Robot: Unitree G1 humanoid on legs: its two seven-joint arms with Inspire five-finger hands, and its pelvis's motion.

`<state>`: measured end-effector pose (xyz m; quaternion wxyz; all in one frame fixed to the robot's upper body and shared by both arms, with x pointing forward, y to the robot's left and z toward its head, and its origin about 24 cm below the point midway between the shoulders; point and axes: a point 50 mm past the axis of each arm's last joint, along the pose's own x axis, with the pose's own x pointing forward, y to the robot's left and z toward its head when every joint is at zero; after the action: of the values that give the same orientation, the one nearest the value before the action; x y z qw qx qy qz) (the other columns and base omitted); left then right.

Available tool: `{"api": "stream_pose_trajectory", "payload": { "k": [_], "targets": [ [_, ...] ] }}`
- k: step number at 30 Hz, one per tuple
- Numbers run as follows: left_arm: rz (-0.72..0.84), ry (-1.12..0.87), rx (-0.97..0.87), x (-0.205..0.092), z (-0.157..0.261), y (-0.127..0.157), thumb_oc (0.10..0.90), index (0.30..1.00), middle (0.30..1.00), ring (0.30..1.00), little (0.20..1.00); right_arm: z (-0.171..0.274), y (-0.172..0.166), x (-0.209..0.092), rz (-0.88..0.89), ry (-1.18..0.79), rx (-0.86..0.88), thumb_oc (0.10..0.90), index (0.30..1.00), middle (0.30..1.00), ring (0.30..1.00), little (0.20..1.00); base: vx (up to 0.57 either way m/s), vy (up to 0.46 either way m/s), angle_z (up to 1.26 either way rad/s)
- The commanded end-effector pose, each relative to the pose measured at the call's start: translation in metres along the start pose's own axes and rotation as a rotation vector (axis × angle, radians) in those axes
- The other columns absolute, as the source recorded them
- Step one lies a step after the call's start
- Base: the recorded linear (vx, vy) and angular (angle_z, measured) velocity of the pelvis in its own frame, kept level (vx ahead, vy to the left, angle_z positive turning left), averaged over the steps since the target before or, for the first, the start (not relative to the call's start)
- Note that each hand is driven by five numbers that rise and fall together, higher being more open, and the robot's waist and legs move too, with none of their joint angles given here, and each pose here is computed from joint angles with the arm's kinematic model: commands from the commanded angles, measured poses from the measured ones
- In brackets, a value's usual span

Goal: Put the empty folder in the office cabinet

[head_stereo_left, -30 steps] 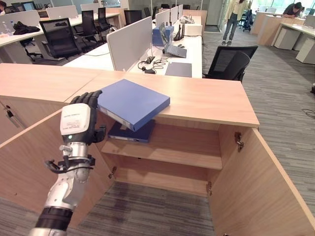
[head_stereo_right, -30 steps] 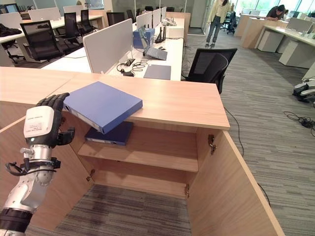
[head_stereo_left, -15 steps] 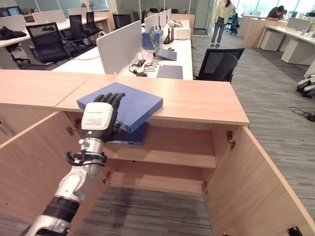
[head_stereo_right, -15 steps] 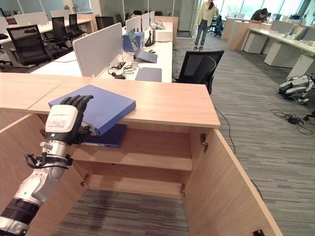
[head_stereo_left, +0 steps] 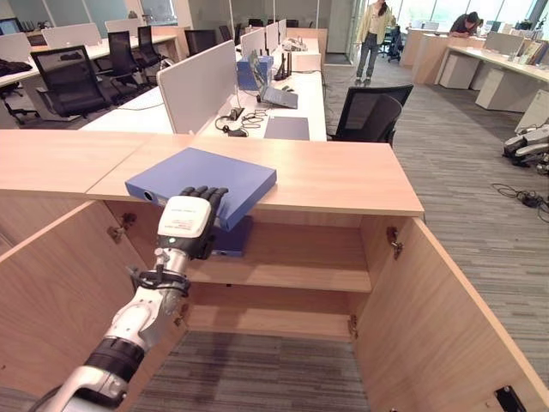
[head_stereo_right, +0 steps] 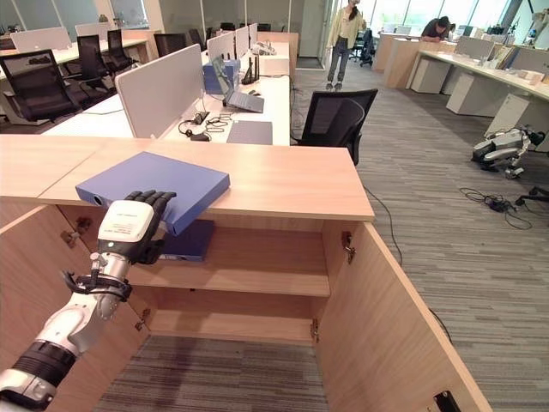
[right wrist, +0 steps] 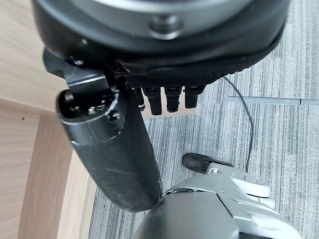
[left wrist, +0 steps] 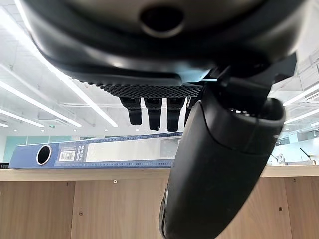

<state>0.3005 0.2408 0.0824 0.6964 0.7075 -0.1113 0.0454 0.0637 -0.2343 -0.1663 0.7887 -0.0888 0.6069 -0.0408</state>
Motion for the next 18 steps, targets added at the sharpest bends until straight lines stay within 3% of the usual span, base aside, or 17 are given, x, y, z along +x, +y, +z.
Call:
{"api": "stream_pose_trajectory", "payload": {
  "k": [1, 3, 4, 6, 18],
  "targets": [
    [0.259, 0.022, 0.108, 0.039, -0.021, 0.069, 0.8, 0.9, 0.9, 0.9, 0.9, 0.01, -0.017, 0.0, -0.048, -0.017, -0.062, 0.8, 0.9, 0.9, 0.9, 0.9, 0.0, 0.0, 0.0],
    [0.256, 0.031, 0.107, 0.038, -0.023, 0.069, 0.8, 0.9, 0.9, 0.9, 0.9, 0.008, -0.017, 0.0, -0.051, -0.009, -0.065, 0.8, 0.9, 0.9, 0.9, 0.9, 0.0, 0.0, 0.0],
    [0.254, 0.039, 0.105, 0.039, -0.023, 0.068, 0.706, 0.759, 0.759, 0.759, 0.759, 0.008, -0.018, 0.0, -0.055, -0.007, -0.069, 0.8, 0.9, 0.9, 0.9, 0.9, 0.0, 0.0, 0.0],
    [0.239, 0.046, 0.103, 0.042, -0.022, 0.064, 0.4, 0.3, 0.3, 0.3, 0.3, 0.01, -0.019, 0.0, -0.059, -0.014, -0.075, 0.8, 0.9, 0.9, 0.9, 0.9, 0.0, 0.0, 0.0],
    [0.168, 0.073, 0.133, 0.045, -0.021, 0.042, 0.4, 0.3, 0.3, 0.3, 0.3, 0.003, -0.024, -0.001, -0.092, 0.009, -0.062, 0.8, 0.9, 0.9, 0.9, 0.9, 0.0, 0.004, -0.04]
  ]
}}
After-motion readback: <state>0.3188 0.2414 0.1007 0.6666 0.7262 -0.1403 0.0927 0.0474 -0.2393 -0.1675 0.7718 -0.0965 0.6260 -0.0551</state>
